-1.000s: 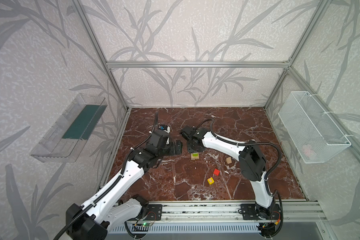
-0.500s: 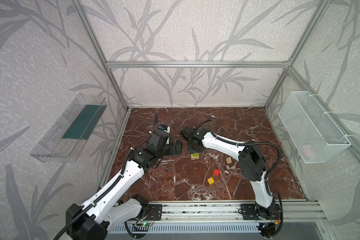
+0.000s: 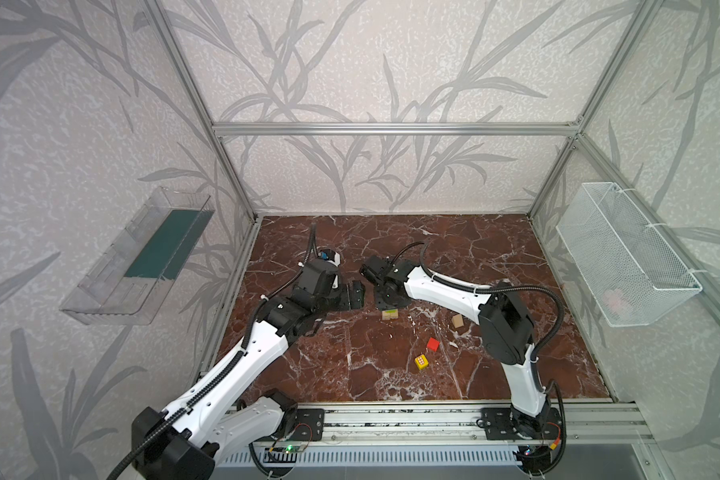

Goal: Build the wood block tower
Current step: 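Open the right gripper, release the long block and withdraw toward the yellow cube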

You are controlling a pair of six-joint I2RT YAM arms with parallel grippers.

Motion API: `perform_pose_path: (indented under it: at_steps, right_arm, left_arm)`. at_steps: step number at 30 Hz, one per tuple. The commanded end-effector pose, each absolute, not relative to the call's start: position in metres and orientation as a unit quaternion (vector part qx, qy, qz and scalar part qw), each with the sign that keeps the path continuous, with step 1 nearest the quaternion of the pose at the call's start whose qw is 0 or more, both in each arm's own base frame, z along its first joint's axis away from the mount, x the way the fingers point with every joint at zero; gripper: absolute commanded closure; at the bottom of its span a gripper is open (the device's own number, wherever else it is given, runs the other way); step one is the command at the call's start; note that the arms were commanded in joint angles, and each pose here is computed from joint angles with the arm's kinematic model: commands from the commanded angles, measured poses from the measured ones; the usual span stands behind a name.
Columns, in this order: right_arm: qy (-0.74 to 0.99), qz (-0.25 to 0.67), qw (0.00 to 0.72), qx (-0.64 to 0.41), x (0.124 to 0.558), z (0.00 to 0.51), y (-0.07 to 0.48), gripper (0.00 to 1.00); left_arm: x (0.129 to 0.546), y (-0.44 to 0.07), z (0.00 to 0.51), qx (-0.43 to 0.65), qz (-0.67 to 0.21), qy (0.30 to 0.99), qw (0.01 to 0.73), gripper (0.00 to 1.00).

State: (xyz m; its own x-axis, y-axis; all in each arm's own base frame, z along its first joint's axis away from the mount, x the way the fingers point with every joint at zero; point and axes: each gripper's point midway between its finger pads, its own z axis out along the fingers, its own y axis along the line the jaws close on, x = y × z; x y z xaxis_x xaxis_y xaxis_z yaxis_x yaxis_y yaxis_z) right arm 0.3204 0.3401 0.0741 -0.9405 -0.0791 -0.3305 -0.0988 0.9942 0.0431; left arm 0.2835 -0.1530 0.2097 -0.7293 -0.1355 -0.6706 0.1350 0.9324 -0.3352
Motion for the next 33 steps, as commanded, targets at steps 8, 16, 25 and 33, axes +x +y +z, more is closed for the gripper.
perform_pose_path:
  at_steps: [8, 16, 25, 33]
  right_arm:
    - [0.982, 0.049, 0.18, -0.04, 0.317, 0.098, 0.34, 0.59]
    - [0.98, 0.055, 0.189, -0.039, 0.316, 0.106, 0.338, 0.57]
    - [0.974, 0.102, 0.198, -0.04, 0.31, 0.126, 0.329, 0.44]
    - [0.966, 0.148, 0.201, -0.064, 0.289, 0.138, 0.301, 0.32]
  left_arm:
    - [0.284, -0.15, 0.207, -0.006, -0.18, 0.912, 0.369, 0.01]
    - [0.284, -0.149, 0.206, -0.005, -0.177, 0.913, 0.368, 0.01]
    - [0.283, -0.145, 0.211, -0.015, -0.175, 0.911, 0.373, 0.01]
    - [0.277, -0.145, 0.203, -0.045, -0.176, 0.918, 0.354, 0.01]
